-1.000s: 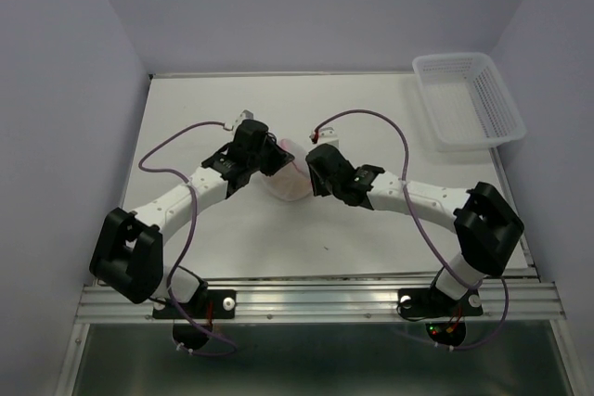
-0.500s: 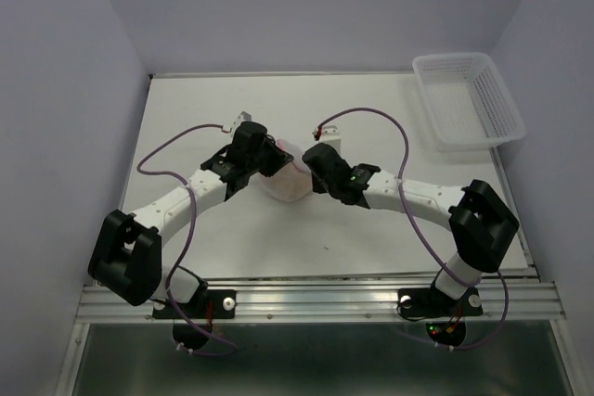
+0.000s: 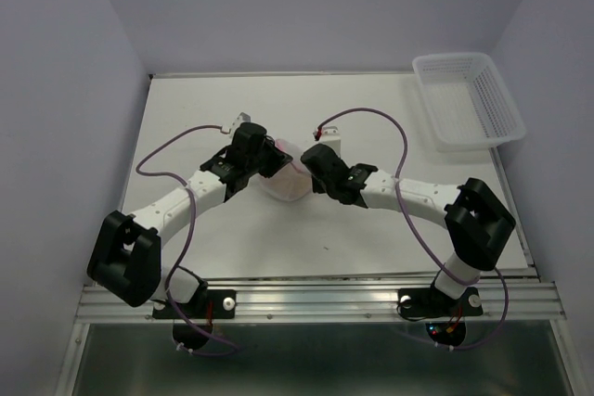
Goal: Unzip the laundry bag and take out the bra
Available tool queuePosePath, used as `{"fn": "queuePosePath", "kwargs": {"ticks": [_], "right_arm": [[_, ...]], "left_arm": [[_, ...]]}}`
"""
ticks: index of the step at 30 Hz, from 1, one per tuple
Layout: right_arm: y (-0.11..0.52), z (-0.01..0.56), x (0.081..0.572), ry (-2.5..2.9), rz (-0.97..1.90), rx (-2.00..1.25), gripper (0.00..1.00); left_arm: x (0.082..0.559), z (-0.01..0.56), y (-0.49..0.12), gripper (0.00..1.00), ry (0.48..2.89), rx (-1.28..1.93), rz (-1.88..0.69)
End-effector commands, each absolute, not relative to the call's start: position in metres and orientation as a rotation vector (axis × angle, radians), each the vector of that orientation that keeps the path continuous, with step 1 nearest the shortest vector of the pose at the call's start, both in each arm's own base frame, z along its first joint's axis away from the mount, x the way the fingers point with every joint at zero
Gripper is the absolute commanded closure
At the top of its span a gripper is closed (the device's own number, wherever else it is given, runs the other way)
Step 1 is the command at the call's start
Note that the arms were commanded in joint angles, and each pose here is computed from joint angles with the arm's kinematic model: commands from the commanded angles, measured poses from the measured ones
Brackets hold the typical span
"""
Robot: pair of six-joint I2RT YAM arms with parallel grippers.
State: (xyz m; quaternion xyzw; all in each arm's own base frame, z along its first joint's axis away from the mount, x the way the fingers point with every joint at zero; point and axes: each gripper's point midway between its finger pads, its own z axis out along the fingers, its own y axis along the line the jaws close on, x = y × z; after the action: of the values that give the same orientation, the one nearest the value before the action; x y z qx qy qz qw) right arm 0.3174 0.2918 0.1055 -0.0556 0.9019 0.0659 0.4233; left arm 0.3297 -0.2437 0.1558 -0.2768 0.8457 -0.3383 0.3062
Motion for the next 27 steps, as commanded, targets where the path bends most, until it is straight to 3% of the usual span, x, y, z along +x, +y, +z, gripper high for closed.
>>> {"fn": "queuePosePath", "kwargs": {"ticks": [1,9,15,20,27], "right_arm": [[0.280,0.121,0.329,2.207,0.153,-0.061,0.99],[0.241,0.101,0.337,2.269,0.166,-0.025,0.99],[0.291,0.133,0.318,2.156,0.522,-0.370,0.99],[0.300,0.155,0.310,2.065,0.625,-0.429,0.87],[0.313,0.155,0.312,2.065,0.649,-0.507,0.80]], "left_arm": [[0.327,0.174,-0.235,1.00,2.171,-0.716,-0.890],[0.328,0.175,-0.229,1.00,2.171,-0.680,-0.888],[0.326,0.166,-0.235,1.00,2.217,-0.656,-0.900],[0.329,0.165,-0.239,1.00,2.220,-0.652,-0.913],[0.331,0.167,-0.242,1.00,2.223,-0.660,-0.925]]}}
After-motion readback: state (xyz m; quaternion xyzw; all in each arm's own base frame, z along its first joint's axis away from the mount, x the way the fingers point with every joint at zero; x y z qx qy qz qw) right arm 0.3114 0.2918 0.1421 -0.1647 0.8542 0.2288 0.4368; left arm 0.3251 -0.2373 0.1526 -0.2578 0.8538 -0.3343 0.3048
